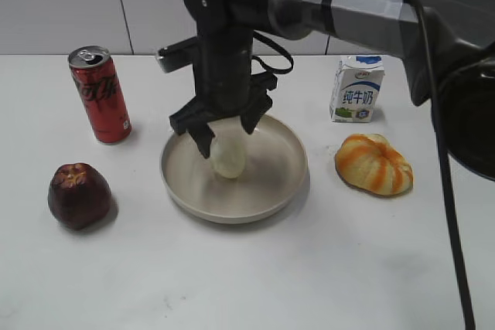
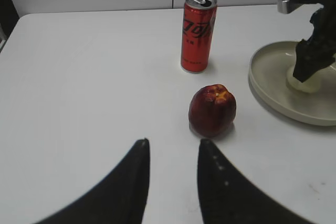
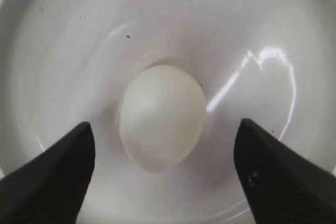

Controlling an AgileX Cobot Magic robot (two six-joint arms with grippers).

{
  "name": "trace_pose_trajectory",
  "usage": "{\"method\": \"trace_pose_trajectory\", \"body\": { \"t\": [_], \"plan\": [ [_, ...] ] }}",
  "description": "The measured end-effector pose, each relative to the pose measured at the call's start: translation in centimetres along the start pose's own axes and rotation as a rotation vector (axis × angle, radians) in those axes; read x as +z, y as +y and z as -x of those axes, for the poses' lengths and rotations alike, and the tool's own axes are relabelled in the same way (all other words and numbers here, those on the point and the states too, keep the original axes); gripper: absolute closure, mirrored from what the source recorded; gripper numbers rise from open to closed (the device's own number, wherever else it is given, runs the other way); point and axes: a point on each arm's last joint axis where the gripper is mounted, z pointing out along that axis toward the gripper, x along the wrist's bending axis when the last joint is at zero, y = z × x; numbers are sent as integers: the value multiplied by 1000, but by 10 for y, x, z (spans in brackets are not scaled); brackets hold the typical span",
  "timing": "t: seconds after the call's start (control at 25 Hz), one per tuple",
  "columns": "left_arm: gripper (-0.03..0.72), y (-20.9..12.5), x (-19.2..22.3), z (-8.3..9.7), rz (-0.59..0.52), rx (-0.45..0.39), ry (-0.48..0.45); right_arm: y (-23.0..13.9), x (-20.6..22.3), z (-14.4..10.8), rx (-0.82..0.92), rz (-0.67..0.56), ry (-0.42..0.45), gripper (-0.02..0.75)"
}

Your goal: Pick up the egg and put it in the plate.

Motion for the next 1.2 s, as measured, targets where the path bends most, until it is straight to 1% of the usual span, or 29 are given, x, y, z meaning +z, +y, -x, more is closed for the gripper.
{"method": "trace_pose_trajectory", "body": {
  "t": [0.08,0.2,0.24,0.44,0.52,0.64,0.72,0.8,0.92,1.0,1.12,1.2],
  "plan": [
    [459,0,0,0,0,0,0,7,-11,0,2,43,6,110],
    [459,0,0,0,0,0,0,17,-32,11,28,115,17,110],
    [459,0,0,0,0,0,0,19,-41,19,45,137,17,110],
    [459,0,0,0,0,0,0,19,-89,88,196,228,33,110],
    [459,0,0,0,0,0,0,11,-112,113,238,264,16,112],
    [459,0,0,0,0,0,0,-9,-146,147,268,298,-82,116],
    [459,0,0,0,0,0,0,-27,-161,170,299,297,-137,122],
    [459,0,0,0,0,0,0,-46,-174,192,338,290,-171,125],
    [459,0,0,0,0,0,0,-78,-179,220,409,245,-203,130],
    [459,0,0,0,0,0,0,-100,-176,231,447,197,-211,135],
    [459,0,0,0,0,0,0,-134,-177,234,460,139,-232,142],
    [459,0,0,0,0,0,0,-156,-178,231,463,105,-252,144]
  ]
}}
